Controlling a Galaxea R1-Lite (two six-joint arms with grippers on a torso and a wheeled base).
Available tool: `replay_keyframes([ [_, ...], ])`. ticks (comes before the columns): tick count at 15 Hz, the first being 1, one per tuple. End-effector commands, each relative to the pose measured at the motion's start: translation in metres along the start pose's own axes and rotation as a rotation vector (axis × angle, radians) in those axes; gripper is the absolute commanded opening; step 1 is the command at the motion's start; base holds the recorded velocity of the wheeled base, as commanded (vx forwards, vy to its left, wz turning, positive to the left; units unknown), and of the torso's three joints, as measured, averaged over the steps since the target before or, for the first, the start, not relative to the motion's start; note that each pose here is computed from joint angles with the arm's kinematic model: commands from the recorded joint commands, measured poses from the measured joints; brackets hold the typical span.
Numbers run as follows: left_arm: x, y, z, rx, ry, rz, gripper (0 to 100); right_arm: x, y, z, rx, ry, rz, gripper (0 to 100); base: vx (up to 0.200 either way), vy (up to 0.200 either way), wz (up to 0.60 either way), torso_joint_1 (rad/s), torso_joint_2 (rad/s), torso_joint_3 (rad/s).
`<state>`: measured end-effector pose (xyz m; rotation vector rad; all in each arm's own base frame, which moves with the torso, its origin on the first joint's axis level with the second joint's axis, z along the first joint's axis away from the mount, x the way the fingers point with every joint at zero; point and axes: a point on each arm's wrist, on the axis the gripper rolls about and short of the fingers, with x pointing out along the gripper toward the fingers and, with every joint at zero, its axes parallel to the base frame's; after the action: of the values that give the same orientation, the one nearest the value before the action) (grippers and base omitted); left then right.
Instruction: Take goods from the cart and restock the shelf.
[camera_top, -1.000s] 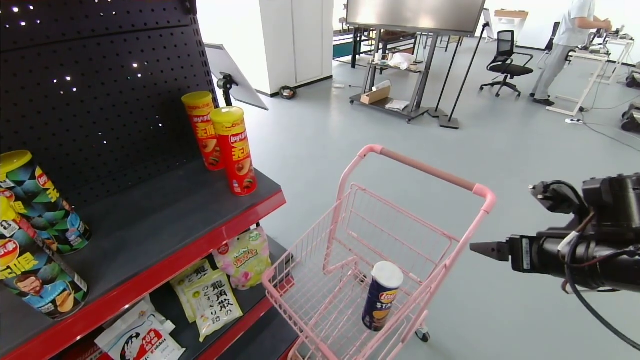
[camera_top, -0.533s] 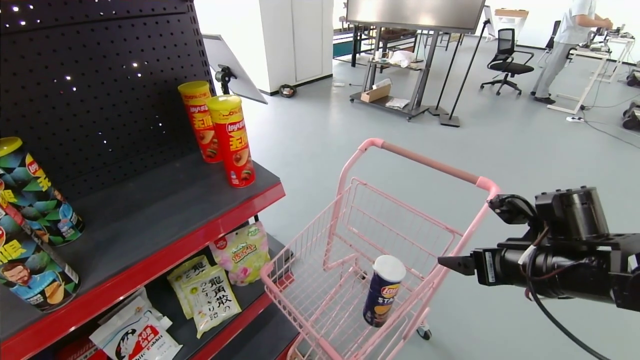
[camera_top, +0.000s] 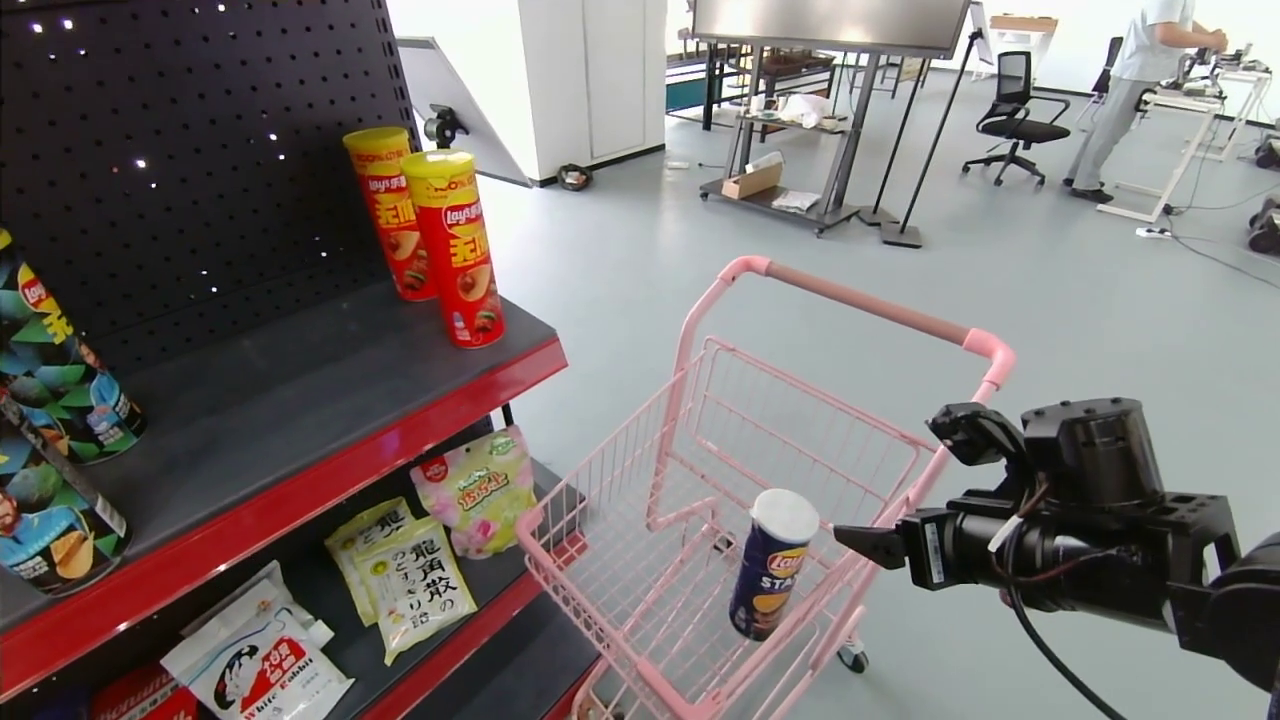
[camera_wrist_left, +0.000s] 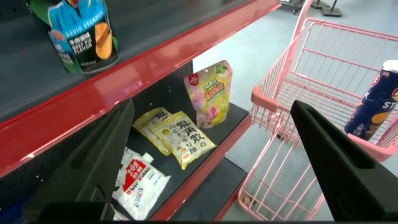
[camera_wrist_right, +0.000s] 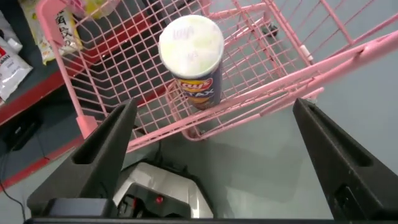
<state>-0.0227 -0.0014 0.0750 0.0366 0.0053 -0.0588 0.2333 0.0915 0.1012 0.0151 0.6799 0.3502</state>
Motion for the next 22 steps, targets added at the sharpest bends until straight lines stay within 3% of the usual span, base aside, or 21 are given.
replay_keyframes([
  [1,0.0,0.0,0.0,0.0,0.001,0.0,100,0.0,0.006,-0.003,-0.016,0.011,0.018,100,0.0,0.0,0.0,-0.144,0.39,0.232],
  [17,0.0,0.0,0.0,0.002,0.0,0.0,100,0.008,0.012,0.003,-0.085,-0.028,0.029,100,0.0,0.0,0.0,-0.106,0.3,0.192],
  [22,0.0,0.0,0.0,0.0,0.001,0.0,100,0.018,0.016,0.01,-0.098,-0.039,0.039,100,0.0,0.0,0.0,-0.016,0.06,0.042],
])
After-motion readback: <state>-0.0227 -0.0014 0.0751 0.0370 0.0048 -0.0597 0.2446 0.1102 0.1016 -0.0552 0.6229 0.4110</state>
